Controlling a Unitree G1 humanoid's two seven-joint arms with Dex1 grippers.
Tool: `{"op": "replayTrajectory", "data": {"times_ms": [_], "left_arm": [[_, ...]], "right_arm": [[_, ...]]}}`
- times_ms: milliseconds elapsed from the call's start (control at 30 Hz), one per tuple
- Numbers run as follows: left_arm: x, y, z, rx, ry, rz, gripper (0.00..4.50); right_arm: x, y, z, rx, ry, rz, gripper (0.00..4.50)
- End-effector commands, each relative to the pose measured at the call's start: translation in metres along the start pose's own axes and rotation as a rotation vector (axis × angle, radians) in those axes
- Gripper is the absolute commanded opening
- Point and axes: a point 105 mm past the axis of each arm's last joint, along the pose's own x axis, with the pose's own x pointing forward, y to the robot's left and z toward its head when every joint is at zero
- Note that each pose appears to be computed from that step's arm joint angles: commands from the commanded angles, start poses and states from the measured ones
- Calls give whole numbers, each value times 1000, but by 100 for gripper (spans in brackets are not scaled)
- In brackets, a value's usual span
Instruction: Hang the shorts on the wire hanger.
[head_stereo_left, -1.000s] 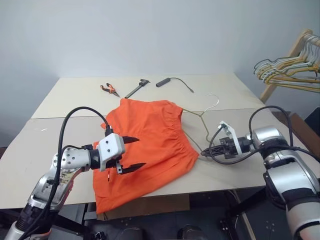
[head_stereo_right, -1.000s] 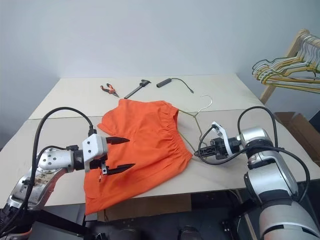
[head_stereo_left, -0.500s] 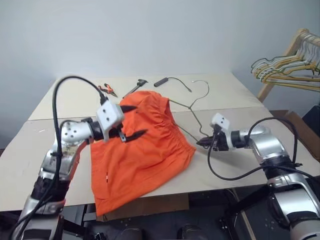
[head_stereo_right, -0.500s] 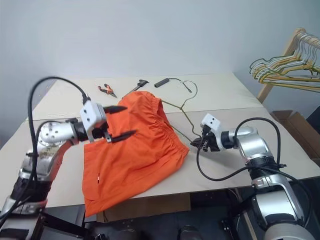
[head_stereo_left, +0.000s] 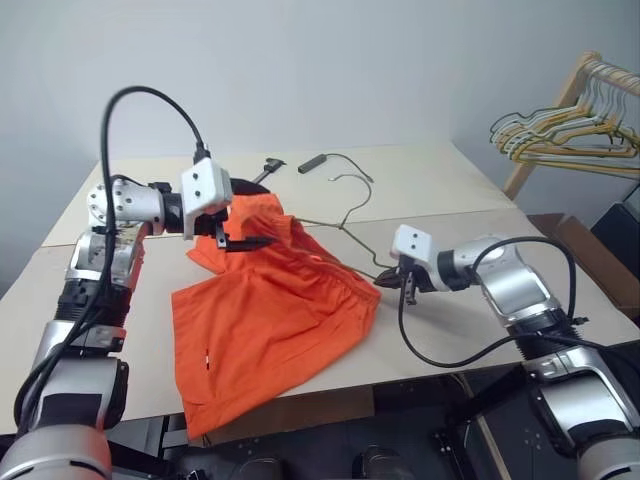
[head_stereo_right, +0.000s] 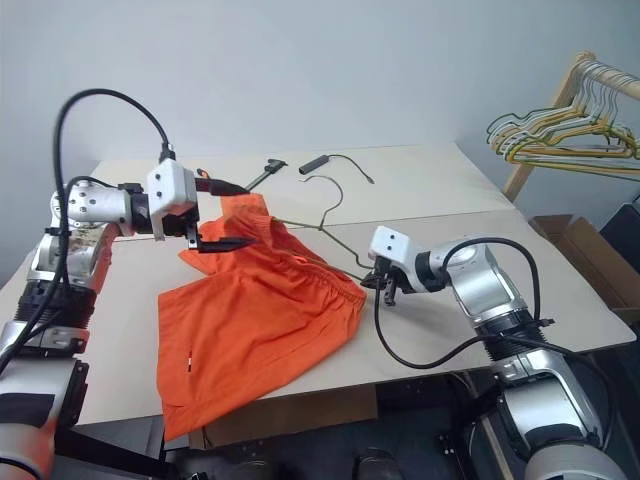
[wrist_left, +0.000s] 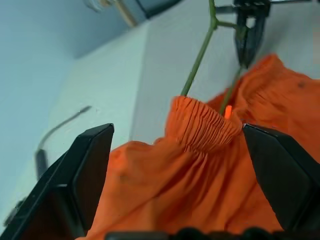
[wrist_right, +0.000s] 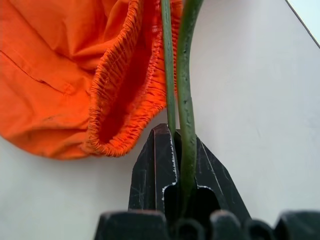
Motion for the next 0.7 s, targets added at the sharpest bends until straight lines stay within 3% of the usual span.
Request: {"op": "replayTrajectory", "data": {"times_ms": [33,267,300,400,700], "left_arm": [[-4,9,7,26,23,-41,447],[-3,3,0,-12,68,-188,447],[-3,1,-1,-21,77,-215,429],[-2,-4,-4,-29,95,-262,359],[7,-10,-16,-30,159,-296,57]], "right_arm": [[-5,-4,24,-100,-26,-19,0],[-1,2,23,-167,4,1,0],[-2,2,23,-170,6,0,0],[-3,4,25,-185,10,6,0],[-4,11,36,-233,-15,30,0]]}}
